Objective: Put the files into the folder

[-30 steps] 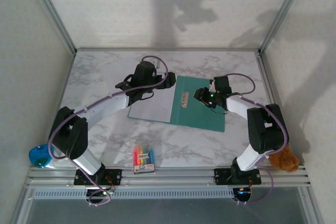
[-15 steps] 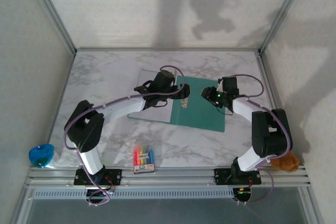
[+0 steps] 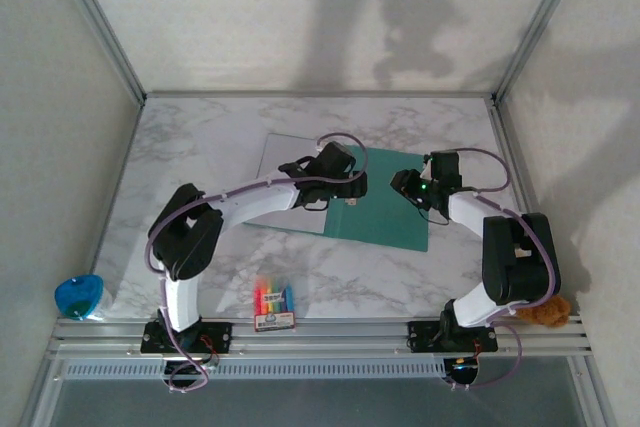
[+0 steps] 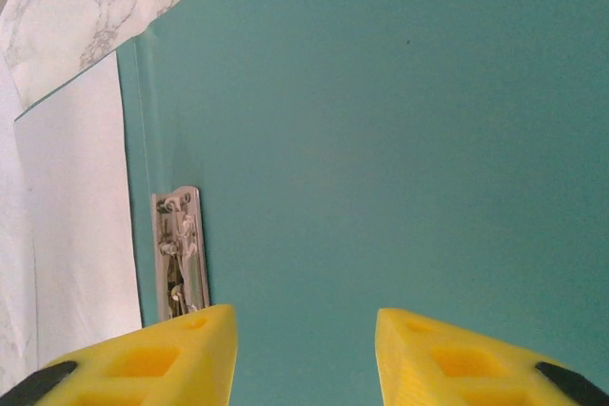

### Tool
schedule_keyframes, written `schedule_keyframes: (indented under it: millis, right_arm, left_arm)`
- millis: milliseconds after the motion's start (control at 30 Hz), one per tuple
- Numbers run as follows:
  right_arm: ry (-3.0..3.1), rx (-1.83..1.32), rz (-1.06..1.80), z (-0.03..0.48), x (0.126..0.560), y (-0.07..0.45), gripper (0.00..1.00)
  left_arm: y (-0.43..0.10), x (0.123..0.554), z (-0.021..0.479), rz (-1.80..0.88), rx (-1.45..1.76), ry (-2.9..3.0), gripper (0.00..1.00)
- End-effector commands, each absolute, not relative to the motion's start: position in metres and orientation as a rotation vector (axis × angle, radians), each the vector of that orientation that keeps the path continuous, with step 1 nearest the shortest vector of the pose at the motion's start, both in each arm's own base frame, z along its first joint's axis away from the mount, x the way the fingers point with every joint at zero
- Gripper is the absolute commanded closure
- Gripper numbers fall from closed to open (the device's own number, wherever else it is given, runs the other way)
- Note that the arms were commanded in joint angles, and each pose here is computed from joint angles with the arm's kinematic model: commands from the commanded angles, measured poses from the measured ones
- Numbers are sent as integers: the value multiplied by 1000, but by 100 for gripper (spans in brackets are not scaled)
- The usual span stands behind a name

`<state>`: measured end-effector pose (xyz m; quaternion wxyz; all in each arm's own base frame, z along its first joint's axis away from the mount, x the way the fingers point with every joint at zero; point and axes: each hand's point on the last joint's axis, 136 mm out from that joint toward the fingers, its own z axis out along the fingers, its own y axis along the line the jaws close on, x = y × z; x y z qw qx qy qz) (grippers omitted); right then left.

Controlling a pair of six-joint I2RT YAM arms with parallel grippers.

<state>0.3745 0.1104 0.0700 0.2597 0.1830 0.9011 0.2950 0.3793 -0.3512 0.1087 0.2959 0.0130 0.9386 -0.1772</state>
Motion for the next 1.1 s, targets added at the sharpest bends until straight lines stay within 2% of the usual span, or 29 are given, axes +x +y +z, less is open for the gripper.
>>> schedule_keyframes:
  millis: [0, 167, 300, 400, 767, 1067]
  right_arm:
    - [2432, 525, 797, 65, 378, 107, 57]
    - [2449, 540, 800, 57, 377, 107, 58]
    - [2458, 548, 807, 53, 378, 108, 58]
    - [2465, 551, 806, 51, 378, 109, 59]
    - [2473, 558, 810, 48, 379, 109, 59]
    - [2486, 566, 809, 44, 379, 110, 59]
  left_arm:
    - [-356, 377, 98, -378, 54, 2528, 11]
    - [-363, 380, 83, -279, 80, 2568, 30]
    - [-365, 379, 70, -254, 81, 2594, 39]
    - [-364, 378, 61, -237, 76, 2619, 54]
    - [-366, 374, 44, -224, 85, 2668, 70]
    - [-366, 371, 39, -215, 97, 2682, 71]
